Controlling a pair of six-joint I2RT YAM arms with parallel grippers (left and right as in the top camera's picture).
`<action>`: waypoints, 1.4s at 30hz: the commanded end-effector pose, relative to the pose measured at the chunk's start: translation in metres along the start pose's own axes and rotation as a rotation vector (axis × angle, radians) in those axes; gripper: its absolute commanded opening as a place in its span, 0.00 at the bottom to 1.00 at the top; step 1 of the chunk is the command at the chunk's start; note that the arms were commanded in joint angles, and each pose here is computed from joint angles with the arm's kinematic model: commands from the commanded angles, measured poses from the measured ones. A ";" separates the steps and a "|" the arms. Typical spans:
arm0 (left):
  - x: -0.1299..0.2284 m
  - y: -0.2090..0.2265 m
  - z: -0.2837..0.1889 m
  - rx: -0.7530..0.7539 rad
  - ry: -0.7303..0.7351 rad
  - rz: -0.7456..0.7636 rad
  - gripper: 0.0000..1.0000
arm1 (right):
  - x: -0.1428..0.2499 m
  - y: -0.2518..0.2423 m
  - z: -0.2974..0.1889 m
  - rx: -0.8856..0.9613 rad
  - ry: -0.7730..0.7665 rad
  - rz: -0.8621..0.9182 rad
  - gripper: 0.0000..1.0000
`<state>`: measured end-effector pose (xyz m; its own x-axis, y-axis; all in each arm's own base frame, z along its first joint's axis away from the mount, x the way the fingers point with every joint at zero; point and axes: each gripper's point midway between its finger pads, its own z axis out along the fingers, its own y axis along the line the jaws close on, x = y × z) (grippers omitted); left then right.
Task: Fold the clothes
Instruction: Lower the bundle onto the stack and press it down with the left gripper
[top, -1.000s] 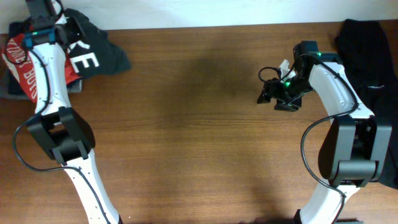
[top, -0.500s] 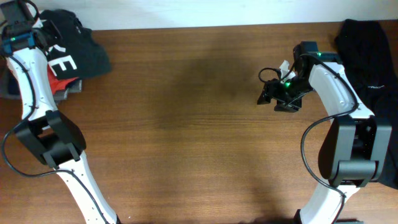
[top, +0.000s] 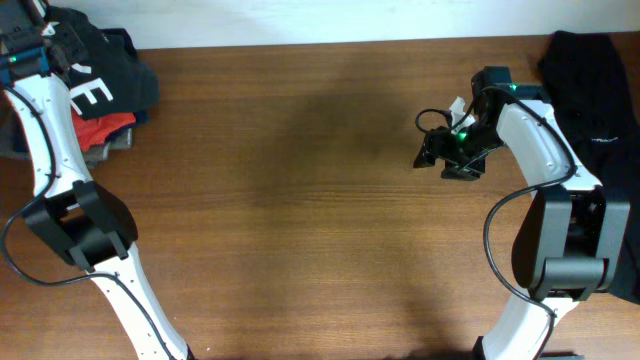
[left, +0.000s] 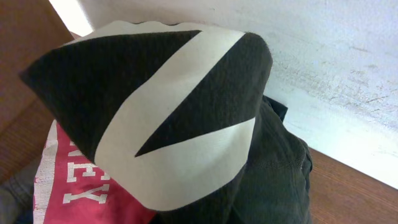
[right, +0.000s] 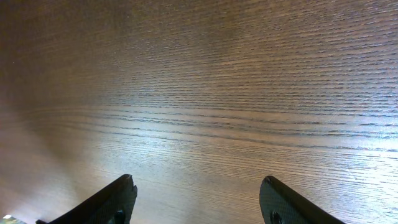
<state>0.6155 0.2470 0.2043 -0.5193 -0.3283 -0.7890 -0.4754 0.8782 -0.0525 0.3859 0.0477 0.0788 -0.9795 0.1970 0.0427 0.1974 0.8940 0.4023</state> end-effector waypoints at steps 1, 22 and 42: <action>-0.027 0.012 -0.015 -0.031 -0.074 -0.002 0.02 | 0.001 -0.002 0.002 0.003 0.008 0.011 0.69; -0.034 0.037 -0.021 -0.063 -0.078 -0.024 0.05 | 0.005 -0.003 0.002 0.005 0.021 0.017 0.69; 0.009 0.093 0.018 -0.161 0.029 -0.060 0.24 | 0.012 0.001 0.002 -0.017 0.052 0.029 0.68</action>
<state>0.5829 0.3161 0.2035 -0.4874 -0.3843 -0.7841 -0.5897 0.8071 -0.0290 0.3770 0.0500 0.0796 -0.9766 0.1982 0.0838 0.2151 0.8879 0.4067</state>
